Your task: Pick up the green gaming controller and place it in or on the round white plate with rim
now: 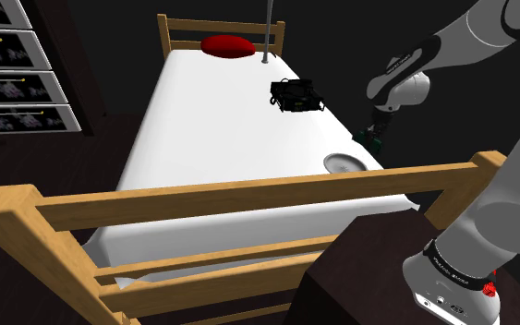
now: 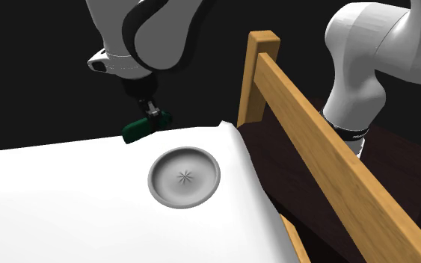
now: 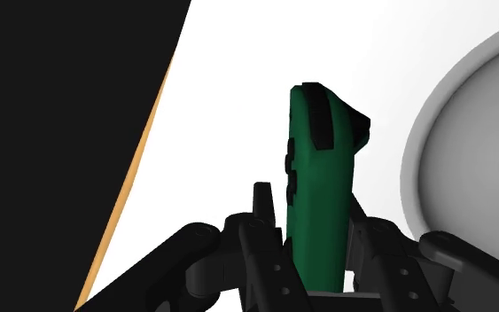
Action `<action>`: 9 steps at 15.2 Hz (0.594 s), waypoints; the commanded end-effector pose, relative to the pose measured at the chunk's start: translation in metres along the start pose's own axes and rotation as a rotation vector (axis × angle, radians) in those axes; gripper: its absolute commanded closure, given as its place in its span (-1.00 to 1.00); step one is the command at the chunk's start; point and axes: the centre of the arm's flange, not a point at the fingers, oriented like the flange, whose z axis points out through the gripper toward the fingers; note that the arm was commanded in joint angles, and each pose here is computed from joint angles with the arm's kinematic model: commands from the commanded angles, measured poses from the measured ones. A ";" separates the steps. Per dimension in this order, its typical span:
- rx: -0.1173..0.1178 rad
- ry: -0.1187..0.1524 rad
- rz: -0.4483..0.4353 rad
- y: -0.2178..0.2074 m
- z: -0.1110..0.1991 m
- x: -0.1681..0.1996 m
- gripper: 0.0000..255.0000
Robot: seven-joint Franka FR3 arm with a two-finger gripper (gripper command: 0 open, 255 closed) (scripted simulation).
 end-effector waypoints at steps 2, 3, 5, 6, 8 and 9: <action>0.000 0.000 0.000 0.002 -0.016 -0.001 1.00; 0.000 0.000 0.000 0.002 -0.021 -0.001 1.00; 0.000 0.000 0.000 0.002 -0.032 -0.001 1.00; 0.000 0.000 0.000 0.003 -0.037 -0.001 1.00; 0.000 0.000 0.000 -0.010 -0.038 -0.003 1.00; 0.000 0.000 0.000 -0.023 -0.039 -0.005 1.00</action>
